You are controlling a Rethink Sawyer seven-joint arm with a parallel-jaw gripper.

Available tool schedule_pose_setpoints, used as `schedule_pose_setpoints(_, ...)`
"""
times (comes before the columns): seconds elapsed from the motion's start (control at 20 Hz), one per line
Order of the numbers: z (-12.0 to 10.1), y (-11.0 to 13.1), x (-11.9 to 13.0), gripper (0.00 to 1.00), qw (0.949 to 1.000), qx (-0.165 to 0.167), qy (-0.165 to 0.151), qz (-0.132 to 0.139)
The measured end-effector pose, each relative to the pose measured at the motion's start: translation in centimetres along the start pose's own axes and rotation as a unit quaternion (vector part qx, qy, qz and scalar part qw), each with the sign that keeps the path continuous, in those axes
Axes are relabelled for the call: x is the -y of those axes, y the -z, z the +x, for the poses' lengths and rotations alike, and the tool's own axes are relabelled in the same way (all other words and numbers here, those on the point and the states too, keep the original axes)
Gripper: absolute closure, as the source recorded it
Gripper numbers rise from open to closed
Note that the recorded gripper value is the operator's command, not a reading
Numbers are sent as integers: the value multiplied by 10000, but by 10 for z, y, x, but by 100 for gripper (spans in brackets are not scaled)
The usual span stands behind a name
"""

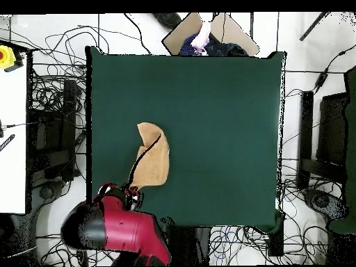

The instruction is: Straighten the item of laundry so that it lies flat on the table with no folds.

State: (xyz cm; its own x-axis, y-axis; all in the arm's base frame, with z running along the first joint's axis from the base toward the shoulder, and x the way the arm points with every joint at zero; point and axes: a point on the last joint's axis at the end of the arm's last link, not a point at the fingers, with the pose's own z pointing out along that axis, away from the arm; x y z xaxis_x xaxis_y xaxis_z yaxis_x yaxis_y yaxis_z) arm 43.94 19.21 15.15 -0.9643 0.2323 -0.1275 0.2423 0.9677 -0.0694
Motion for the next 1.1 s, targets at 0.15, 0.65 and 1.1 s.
schedule_pose_setpoints(0.15, 16, 14, -7, 100, 9997, -254, 26, 41)
schedule_pose_setpoints(0.65, 34, 34, -3, 100, 9968, -467, -641, -133)
schedule_pose_setpoints(1.1, 73, 39, -11, 100, 9942, -693, -811, -147)
